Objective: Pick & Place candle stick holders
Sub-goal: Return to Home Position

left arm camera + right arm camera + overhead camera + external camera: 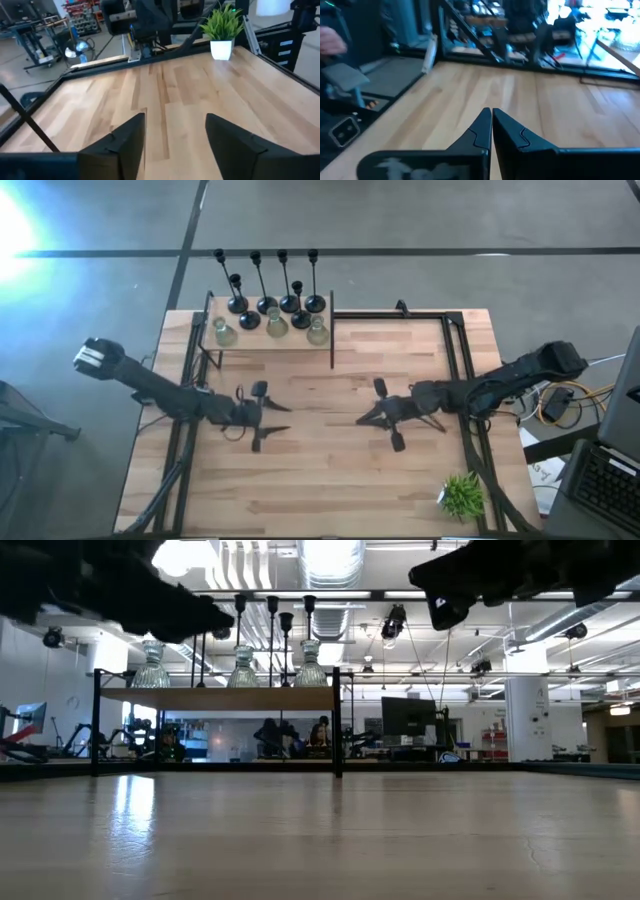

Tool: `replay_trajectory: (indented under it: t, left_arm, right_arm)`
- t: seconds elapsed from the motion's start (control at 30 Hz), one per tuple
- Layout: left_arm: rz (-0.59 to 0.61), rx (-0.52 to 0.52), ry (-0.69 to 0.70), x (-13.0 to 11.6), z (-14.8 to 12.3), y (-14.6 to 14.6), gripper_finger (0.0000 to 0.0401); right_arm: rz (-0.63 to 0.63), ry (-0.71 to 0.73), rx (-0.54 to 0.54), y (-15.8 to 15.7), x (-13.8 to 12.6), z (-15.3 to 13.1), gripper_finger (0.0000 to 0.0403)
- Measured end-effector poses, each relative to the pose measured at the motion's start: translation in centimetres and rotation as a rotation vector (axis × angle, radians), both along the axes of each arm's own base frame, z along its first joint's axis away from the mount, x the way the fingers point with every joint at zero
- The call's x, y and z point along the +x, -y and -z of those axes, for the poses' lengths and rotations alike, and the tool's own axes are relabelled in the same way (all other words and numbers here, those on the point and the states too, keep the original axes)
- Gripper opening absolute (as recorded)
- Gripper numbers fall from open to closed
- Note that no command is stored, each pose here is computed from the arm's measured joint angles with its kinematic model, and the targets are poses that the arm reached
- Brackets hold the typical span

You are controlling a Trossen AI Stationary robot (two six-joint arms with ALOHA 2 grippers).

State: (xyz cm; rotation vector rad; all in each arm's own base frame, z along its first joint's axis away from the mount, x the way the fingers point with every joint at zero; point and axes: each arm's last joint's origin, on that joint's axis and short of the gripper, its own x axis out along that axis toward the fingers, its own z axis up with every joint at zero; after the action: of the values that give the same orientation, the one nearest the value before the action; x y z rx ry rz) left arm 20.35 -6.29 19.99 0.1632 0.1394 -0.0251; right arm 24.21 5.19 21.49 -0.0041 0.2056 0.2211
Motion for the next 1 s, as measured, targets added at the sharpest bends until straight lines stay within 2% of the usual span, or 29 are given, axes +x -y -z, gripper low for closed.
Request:
replay_trajectory:
  t: [0.17,0.37,0.6,0.83,1.0]
  left_arm:
    - [0.003,-0.011,0.031,-0.1,1.7,-2.2,0.0163]
    - [-0.037,0.045,-0.067,-0.2,3.1,-4.8,0.0095]
    - [0.028,-0.024,-0.103,-0.4,3.9,-6.8,0.0014]
    - [0.052,-0.105,-0.054,-0.3,4.2,-6.3,0.0004]
    - [0.046,-0.070,-0.116,0.3,5.4,-5.9,0.0002]
  right_arm:
    - [-0.049,0.044,0.018,1.9,-0.4,1.0,0.0008]
    - [-0.002,0.014,0.015,4.9,-0.7,2.0,0.0008]
    - [-0.013,0.006,0.050,6.0,-1.3,2.8,0.0008]
    - [-0.040,0.120,0.102,5.2,-2.7,3.7,0.0008]
    - [-0.063,0.128,0.080,4.8,-2.7,4.5,0.0008]
